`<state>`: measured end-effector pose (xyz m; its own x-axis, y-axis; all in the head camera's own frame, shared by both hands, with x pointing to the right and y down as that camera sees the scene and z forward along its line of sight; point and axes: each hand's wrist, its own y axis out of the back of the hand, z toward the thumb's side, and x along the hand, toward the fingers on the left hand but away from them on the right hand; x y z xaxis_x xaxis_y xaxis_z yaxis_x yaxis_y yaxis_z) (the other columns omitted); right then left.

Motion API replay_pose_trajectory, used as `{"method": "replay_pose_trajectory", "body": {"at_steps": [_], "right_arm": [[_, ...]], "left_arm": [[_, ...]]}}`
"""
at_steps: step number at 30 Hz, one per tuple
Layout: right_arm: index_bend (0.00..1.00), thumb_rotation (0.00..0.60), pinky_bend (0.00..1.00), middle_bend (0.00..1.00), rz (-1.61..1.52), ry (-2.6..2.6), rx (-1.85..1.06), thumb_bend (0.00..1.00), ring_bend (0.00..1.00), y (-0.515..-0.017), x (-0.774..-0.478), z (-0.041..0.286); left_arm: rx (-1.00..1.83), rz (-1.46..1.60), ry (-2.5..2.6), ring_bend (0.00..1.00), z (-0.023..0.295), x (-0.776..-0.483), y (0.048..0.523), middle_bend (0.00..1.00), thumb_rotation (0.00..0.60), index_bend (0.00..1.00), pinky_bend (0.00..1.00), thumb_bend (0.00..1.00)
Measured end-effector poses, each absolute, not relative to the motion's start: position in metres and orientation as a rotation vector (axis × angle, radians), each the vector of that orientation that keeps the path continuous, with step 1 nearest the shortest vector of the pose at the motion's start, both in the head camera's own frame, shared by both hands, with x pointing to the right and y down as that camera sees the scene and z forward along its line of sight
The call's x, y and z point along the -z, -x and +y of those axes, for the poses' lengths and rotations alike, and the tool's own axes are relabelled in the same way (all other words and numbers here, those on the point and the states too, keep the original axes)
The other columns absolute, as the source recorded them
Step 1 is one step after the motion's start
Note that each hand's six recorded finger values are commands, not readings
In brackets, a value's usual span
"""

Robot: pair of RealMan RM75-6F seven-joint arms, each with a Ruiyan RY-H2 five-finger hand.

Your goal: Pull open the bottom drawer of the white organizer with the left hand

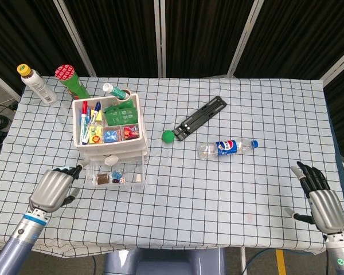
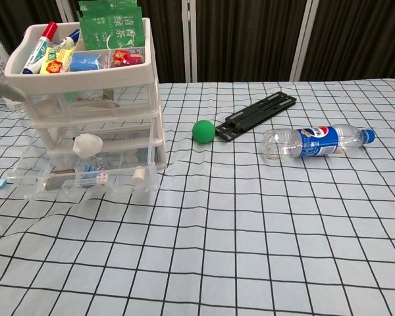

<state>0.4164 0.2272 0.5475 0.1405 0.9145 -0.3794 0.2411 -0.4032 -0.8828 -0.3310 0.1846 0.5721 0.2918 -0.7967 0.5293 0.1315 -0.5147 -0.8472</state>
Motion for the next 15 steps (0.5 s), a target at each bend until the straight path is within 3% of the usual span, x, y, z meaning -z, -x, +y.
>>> {"method": "replay_pose_trajectory", "body": {"at_steps": [4, 6, 8, 10, 15], "right_arm": [[0.07, 0.600, 0.00, 0.00, -1.119, 1.759, -1.289, 0.02, 0.00, -0.417, -0.547, 0.227], [0.07, 0.600, 0.00, 0.00, -1.119, 1.759, -1.289, 0.02, 0.00, -0.417, -0.547, 0.227], [0.07, 0.600, 0.00, 0.00, -1.118, 1.761, -1.289, 0.02, 0.00, -0.417, -0.547, 0.227], [0.07, 0.600, 0.00, 0.00, -1.118, 1.761, -1.289, 0.02, 0.00, -0.416, -0.547, 0.227], [0.07, 0.600, 0.00, 0.00, -1.119, 1.761, -1.289, 0.02, 0.00, -0.416, -0.547, 0.227]], "left_arm": [[1.351, 0.556, 1.597, 0.20, 0.185, -0.570, 0.325, 0.14, 0.600, 0.10, 0.25, 0.32], [1.345, 0.547, 1.572, 0.20, 0.185, -0.569, 0.322, 0.17, 0.600, 0.10, 0.24, 0.32], [1.335, 0.541, 1.551, 0.27, 0.185, -0.568, 0.319, 0.28, 0.600, 0.10, 0.29, 0.32], [1.323, 0.535, 1.528, 0.44, 0.183, -0.568, 0.316, 0.48, 0.600, 0.13, 0.46, 0.32], [1.264, 0.501, 1.436, 0.71, 0.175, -0.566, 0.308, 0.79, 0.600, 0.23, 0.69, 0.32]]}}
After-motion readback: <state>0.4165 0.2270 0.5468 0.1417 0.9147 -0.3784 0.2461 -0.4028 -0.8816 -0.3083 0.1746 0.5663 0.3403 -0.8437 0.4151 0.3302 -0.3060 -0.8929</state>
